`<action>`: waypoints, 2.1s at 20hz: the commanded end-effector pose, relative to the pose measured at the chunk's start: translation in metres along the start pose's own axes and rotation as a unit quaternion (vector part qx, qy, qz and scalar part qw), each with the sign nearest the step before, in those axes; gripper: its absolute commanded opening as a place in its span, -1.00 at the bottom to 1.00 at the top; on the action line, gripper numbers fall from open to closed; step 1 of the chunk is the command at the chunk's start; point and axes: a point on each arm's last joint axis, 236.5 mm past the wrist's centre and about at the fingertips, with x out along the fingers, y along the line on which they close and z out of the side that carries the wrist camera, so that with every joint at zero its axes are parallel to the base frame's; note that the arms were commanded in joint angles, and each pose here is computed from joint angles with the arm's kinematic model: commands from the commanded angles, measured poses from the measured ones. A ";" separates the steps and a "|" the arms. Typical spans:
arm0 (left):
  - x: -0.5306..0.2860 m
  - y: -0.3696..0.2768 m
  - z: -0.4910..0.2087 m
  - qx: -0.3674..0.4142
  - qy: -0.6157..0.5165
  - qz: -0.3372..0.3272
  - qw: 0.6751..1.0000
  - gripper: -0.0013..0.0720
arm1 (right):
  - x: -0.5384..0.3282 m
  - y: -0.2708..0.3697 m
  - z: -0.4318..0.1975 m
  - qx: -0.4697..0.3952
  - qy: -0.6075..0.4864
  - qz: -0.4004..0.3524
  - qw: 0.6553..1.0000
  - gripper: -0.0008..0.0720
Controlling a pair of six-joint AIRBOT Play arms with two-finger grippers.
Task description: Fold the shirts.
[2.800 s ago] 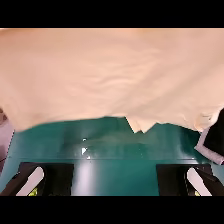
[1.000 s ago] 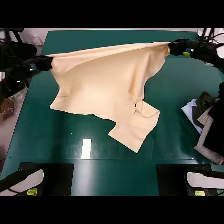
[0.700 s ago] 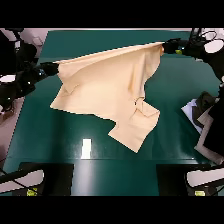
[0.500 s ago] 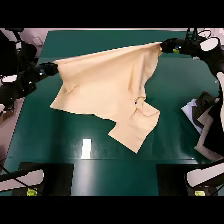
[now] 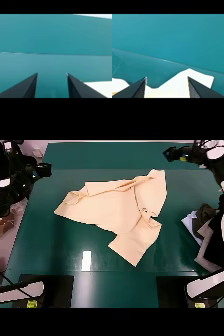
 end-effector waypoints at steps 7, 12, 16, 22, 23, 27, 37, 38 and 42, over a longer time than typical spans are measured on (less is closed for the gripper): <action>-0.111 0.065 -0.154 -0.109 0.376 -0.014 0.920 0.27 | -0.105 0.006 -0.052 0.178 0.178 0.054 0.966 0.64; -0.136 0.059 -0.186 -0.169 0.437 -0.072 0.880 0.60 | -0.142 0.026 -0.084 0.224 0.190 0.040 0.955 0.64; -0.109 0.042 -0.212 -0.245 0.432 -0.135 0.857 0.60 | -0.164 0.044 -0.109 0.244 0.178 0.024 0.953 0.64; -0.080 0.039 -0.238 -0.305 0.409 -0.166 0.844 0.60 | -0.193 0.058 -0.123 0.245 0.126 -0.004 0.961 0.64; -0.076 0.041 -0.239 -0.307 0.403 -0.163 0.847 0.60 | -0.197 0.058 -0.122 0.244 0.110 -0.011 0.963 0.64; -0.071 0.042 -0.256 -0.317 0.414 -0.159 0.838 0.70 | -0.205 0.061 -0.124 0.243 0.088 -0.021 0.966 0.64; -0.058 0.010 -0.266 -0.278 0.424 -0.193 0.840 -0.88 | -0.208 0.062 -0.135 0.248 0.112 -0.025 0.962 0.64; -0.060 0.006 -0.265 -0.272 0.423 -0.206 0.839 -0.91 | -0.210 0.060 -0.145 0.261 0.129 -0.035 0.956 0.64; -0.064 -0.004 -0.255 -0.274 0.417 -0.231 0.835 -0.91 | -0.227 0.082 -0.197 0.300 0.248 -0.035 0.920 0.64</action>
